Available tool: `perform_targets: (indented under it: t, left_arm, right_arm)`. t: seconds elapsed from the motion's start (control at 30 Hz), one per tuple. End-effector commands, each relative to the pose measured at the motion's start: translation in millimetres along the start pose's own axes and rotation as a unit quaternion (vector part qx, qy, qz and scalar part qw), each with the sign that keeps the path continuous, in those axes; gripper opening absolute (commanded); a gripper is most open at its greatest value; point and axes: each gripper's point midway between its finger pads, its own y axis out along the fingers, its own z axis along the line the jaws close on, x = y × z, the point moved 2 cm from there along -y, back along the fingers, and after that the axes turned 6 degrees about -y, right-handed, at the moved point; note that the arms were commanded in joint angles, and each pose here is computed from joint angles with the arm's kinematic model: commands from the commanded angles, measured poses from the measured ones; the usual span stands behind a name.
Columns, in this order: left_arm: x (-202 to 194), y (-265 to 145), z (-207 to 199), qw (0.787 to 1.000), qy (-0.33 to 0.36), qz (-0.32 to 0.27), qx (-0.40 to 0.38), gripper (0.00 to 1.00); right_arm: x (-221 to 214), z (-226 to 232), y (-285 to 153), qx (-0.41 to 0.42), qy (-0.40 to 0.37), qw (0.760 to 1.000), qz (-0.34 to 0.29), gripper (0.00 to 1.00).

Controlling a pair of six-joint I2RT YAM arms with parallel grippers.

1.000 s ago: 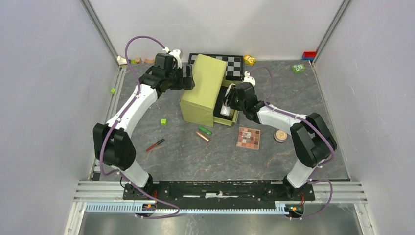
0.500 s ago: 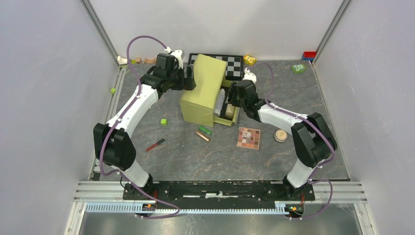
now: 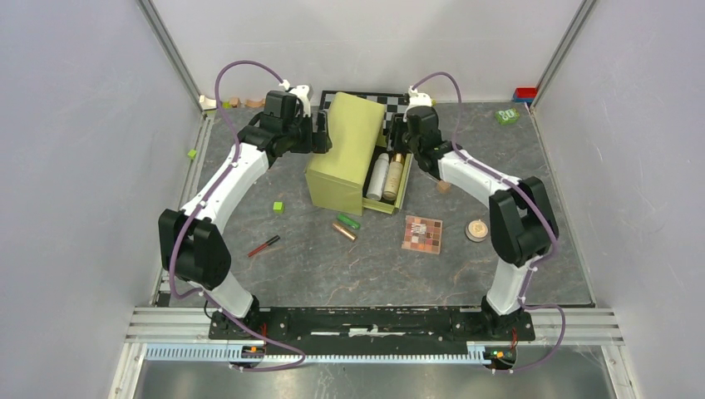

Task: Organize the makeup
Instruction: Place the makeup in the drawer.

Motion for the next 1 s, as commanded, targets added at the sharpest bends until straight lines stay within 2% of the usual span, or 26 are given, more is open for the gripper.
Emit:
perform_targets:
  t: [0.0, 0.4, 0.77, 0.97]
  left_arm:
    - [2.3, 1.6, -4.9, 1.000, 0.025, -0.003, -0.015, 0.89]
    - [-1.4, 7.7, -4.4, 1.000, 0.024, 0.011, -0.013, 0.84]
    - [-5.4, 12.7, -4.1, 0.999, 0.024, 0.024, -0.010, 0.82]
    - [-8.4, 15.6, -4.9, 0.999, 0.024, 0.031, -0.011, 0.80]
  right_arm:
    - [-1.8, 6.5, 16.6, 0.016, -0.021, 0.999, 0.025, 0.52]
    - [-18.2, -13.5, 49.3, -0.055, -0.017, 0.996, 0.072, 0.49]
    - [-36.5, -23.5, 53.0, -0.082, -0.028, 0.989, 0.118, 0.45]
    - [-44.2, -23.8, 52.0, -0.082, -0.033, 0.986, 0.144, 0.39]
